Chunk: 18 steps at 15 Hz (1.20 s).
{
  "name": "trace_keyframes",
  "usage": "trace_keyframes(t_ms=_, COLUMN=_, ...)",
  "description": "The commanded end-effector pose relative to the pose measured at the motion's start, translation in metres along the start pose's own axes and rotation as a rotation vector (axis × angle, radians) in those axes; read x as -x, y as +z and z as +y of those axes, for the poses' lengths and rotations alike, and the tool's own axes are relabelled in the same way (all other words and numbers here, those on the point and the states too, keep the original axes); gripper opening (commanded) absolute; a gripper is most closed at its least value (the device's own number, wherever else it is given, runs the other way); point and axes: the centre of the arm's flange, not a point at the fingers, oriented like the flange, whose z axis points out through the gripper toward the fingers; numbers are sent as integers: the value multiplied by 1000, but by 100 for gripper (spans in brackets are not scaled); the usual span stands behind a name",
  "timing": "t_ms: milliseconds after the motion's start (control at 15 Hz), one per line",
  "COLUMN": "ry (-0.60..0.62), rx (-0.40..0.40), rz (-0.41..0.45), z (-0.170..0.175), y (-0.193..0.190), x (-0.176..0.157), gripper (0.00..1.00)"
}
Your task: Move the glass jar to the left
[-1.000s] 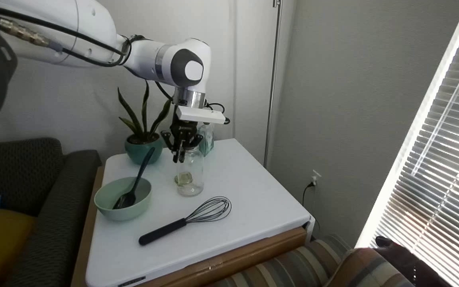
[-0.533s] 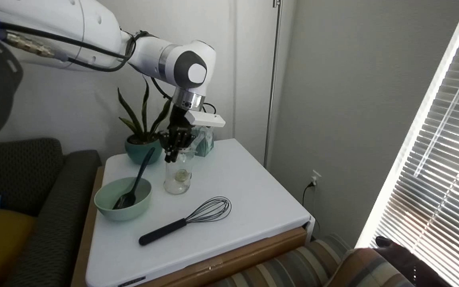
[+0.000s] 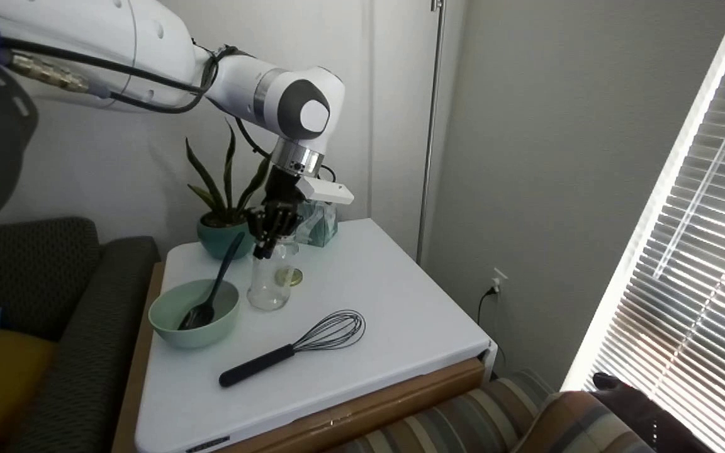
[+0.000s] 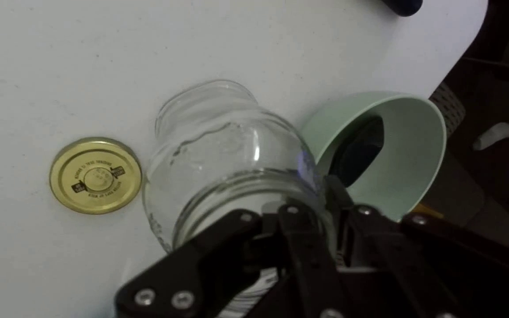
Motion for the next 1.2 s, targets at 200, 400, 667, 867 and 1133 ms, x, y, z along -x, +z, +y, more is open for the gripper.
trace_keyframes(t_ms=200, ry=94, rx=187, rz=-185, z=37, y=-14, x=-25, gripper=4)
trace_keyframes(t_ms=400, ry=156, rx=212, rz=-219, z=51, y=-17, x=-17, gripper=4)
trace_keyframes(t_ms=667, ry=246, rx=215, rz=-211, z=58, y=-23, x=10, gripper=4)
trace_keyframes(t_ms=867, ry=305, rx=219, rz=-190, z=58, y=-28, x=30, gripper=4)
trace_keyframes(t_ms=1133, ry=334, rx=209, rz=-154, z=59, y=-29, x=42, gripper=4)
